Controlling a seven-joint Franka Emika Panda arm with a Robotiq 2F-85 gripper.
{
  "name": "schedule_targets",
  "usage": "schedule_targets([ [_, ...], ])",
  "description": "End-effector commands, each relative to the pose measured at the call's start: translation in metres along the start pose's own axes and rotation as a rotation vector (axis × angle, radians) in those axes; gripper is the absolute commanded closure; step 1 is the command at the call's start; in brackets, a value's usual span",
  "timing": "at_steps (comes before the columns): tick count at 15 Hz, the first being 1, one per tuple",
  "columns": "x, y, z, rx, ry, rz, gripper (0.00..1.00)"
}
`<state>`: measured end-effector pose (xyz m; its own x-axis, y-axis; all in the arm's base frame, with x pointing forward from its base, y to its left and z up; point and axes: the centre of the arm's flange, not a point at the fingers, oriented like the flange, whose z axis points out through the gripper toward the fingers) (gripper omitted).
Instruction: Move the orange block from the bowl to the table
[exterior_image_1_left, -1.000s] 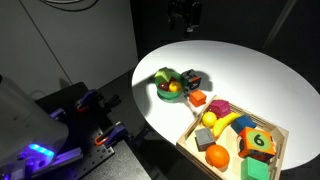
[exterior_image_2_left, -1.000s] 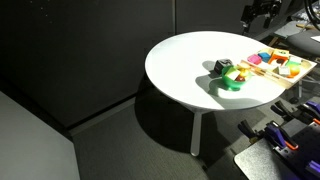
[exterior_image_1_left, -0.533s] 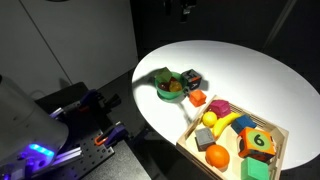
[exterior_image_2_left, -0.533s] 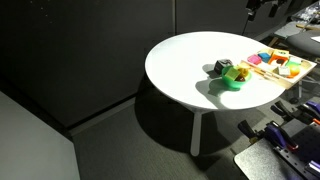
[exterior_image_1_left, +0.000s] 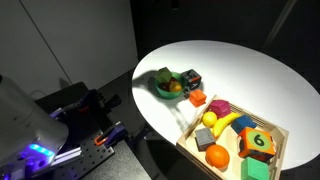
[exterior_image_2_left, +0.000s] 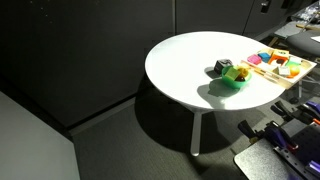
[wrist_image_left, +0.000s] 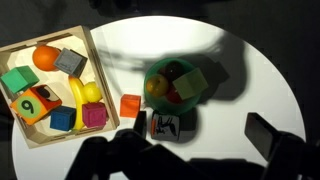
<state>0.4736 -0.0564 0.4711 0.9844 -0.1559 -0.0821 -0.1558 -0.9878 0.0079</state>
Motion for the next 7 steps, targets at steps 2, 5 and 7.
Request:
schedule_targets([
  [2,-0.025,0.001,-0.010,0.012,-0.013,-0.055,0.00],
  [5,-0.014,0.001,-0.007,0.002,-0.011,-0.033,0.00],
  [7,-0.016,0.001,-0.007,0.002,-0.011,-0.035,0.00],
])
